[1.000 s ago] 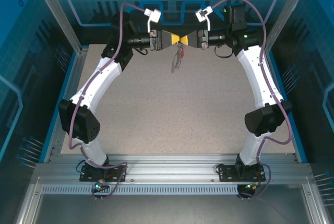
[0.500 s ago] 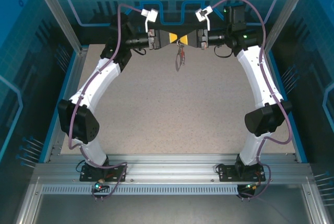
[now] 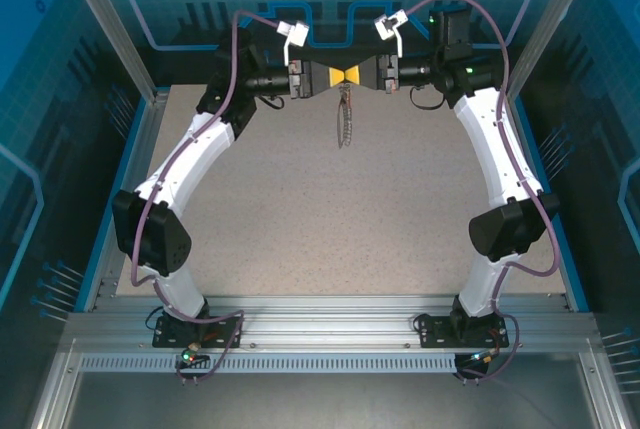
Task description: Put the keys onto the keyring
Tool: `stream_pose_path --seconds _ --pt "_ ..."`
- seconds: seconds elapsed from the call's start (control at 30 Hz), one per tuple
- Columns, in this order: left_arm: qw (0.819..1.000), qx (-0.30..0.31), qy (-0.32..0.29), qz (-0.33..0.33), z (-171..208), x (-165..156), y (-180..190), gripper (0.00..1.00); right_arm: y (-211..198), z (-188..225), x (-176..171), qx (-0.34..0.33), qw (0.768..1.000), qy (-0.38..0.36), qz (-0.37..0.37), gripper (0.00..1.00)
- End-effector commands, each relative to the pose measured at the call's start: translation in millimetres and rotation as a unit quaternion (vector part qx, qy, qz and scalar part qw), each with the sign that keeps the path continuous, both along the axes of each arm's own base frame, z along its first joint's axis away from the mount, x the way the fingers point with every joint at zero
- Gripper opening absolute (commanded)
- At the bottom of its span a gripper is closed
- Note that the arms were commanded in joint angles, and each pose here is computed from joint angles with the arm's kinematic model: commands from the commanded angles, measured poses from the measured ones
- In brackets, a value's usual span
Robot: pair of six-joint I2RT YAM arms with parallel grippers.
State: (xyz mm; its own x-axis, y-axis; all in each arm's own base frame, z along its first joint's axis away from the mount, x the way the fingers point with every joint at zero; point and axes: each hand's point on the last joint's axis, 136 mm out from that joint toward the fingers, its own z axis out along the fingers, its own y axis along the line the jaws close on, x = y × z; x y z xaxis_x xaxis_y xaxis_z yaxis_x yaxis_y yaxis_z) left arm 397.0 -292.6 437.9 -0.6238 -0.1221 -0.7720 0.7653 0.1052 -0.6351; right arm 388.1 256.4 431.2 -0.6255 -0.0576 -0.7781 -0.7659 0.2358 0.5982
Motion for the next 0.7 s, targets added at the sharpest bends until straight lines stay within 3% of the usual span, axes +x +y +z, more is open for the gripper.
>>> stream_pose_path --seconds 0.0,0.6,0.67 --pt "1.0 0.0 -0.013 -0.017 6.3 -7.4 -4.0 0.33 3.1 20.6 -20.9 0.016 0.999 -0.02 0.022 0.0" --pt "0.999 -0.002 -0.023 -0.025 9.3 -12.9 -8.2 0.0 4.4 22.5 -22.0 0.018 0.999 -0.021 0.023 0.0" --pt "0.999 -0.005 -0.028 -0.018 12.4 -12.2 -9.1 0.0 3.5 23.4 -21.9 0.018 0.999 -0.02 0.022 0.0"
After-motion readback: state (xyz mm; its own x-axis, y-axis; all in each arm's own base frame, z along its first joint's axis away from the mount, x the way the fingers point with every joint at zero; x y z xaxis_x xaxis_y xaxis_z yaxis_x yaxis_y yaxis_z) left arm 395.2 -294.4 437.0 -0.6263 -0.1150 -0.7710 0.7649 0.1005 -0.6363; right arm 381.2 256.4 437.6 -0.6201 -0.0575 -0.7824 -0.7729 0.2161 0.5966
